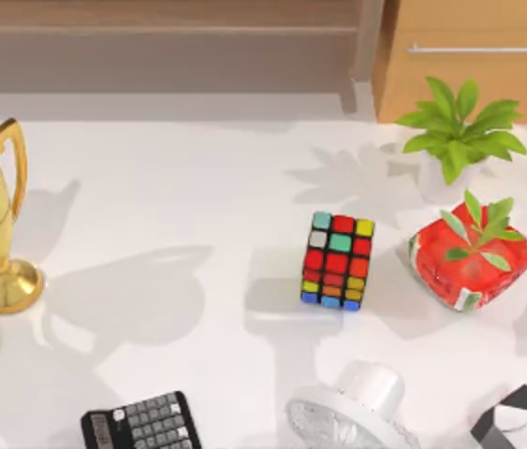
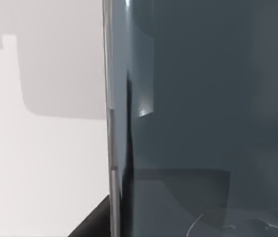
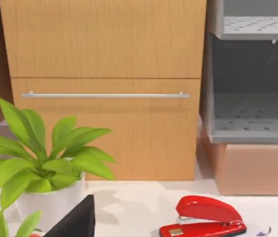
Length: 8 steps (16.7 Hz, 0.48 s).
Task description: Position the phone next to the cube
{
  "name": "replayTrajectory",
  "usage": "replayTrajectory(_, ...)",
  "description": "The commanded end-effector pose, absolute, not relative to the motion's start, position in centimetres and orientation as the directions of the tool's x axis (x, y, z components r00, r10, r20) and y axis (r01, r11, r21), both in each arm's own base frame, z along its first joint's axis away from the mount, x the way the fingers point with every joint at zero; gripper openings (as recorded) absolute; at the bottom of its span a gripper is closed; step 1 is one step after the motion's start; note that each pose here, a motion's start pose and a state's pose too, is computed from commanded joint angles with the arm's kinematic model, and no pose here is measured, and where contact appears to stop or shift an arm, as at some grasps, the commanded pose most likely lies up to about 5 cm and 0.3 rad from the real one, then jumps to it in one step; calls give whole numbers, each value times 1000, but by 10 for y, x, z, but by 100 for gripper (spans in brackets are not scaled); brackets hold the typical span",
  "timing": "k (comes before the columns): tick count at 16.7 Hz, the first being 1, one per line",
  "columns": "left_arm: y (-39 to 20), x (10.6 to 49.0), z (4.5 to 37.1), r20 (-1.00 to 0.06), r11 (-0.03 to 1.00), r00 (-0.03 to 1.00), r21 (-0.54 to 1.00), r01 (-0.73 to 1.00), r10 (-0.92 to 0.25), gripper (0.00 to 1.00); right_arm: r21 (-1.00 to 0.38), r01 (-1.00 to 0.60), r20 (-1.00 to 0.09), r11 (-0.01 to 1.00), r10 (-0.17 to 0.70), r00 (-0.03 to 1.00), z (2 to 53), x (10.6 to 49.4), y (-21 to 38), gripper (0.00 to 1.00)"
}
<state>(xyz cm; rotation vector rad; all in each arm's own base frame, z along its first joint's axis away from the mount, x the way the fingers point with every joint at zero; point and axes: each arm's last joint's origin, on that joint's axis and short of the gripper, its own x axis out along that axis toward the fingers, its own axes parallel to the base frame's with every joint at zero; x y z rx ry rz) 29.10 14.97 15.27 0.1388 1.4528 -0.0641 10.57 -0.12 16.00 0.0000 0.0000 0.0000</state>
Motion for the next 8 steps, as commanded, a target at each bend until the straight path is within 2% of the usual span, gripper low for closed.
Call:
replayTrajectory(4, 137, 325, 192, -954, 987, 278, 138, 82, 110, 0, 0, 0, 0, 1000, 0, 1000, 160, 106, -1, 100)
replayTrajectory(8, 99, 365, 230, -897, 987, 427, 151, 48, 116, 0, 0, 0, 0, 1000, 0, 1000, 160, 106, -1, 100)
